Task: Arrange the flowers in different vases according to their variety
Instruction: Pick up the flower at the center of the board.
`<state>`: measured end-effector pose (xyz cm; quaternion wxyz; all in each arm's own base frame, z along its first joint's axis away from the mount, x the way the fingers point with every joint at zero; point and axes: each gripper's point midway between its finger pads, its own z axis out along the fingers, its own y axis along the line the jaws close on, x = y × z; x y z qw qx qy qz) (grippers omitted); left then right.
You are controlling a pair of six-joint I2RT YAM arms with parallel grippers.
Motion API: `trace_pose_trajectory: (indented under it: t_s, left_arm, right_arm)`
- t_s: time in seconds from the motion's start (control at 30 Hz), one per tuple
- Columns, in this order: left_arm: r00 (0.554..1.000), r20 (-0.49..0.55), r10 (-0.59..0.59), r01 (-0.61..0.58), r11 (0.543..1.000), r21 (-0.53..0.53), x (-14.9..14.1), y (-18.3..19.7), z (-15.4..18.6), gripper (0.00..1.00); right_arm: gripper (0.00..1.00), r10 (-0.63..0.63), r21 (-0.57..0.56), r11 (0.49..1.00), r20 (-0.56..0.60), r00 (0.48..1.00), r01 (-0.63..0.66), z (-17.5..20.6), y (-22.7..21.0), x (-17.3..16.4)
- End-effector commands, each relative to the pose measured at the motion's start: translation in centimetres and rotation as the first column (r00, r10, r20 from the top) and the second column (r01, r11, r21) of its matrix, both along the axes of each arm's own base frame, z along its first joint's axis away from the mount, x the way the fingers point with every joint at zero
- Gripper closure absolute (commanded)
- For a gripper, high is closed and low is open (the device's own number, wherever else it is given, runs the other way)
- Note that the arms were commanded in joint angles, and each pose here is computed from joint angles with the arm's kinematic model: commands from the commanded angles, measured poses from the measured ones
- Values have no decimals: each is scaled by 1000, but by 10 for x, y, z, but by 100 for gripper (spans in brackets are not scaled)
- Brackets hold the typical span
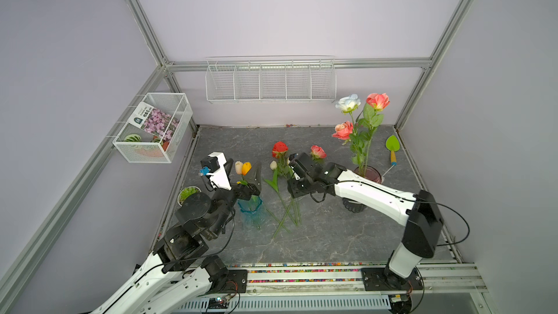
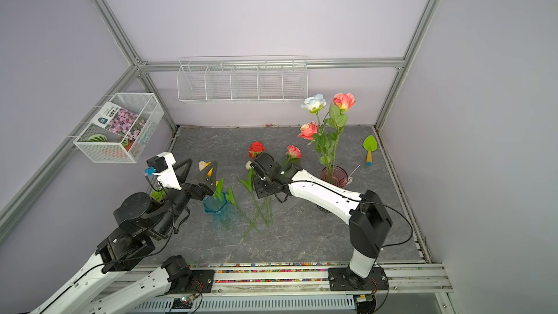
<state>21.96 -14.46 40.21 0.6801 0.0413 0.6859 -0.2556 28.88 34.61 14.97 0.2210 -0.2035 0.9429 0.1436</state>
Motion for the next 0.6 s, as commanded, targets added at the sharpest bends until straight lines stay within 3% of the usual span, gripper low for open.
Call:
trace_pose_trajectory:
  t_s: [0.0,0.43,0.57]
  left_arm:
    - [1000,-8,-17,18,1000,8,-2,-2,2,0]
    - [1000,-5,17,-17,1000,9,0,4,-2,0]
    - [1000,-9,21,-21,1000,13,2,2,-5,0]
  right_arm:
    - [51,16,-54,998,-40,999,-18,-18,2,6]
    - [60,-4,-151,989,-105,994,-12,-76,17,58]
    - [65,-12,-130,991,-132,991,-5,-89,19,70]
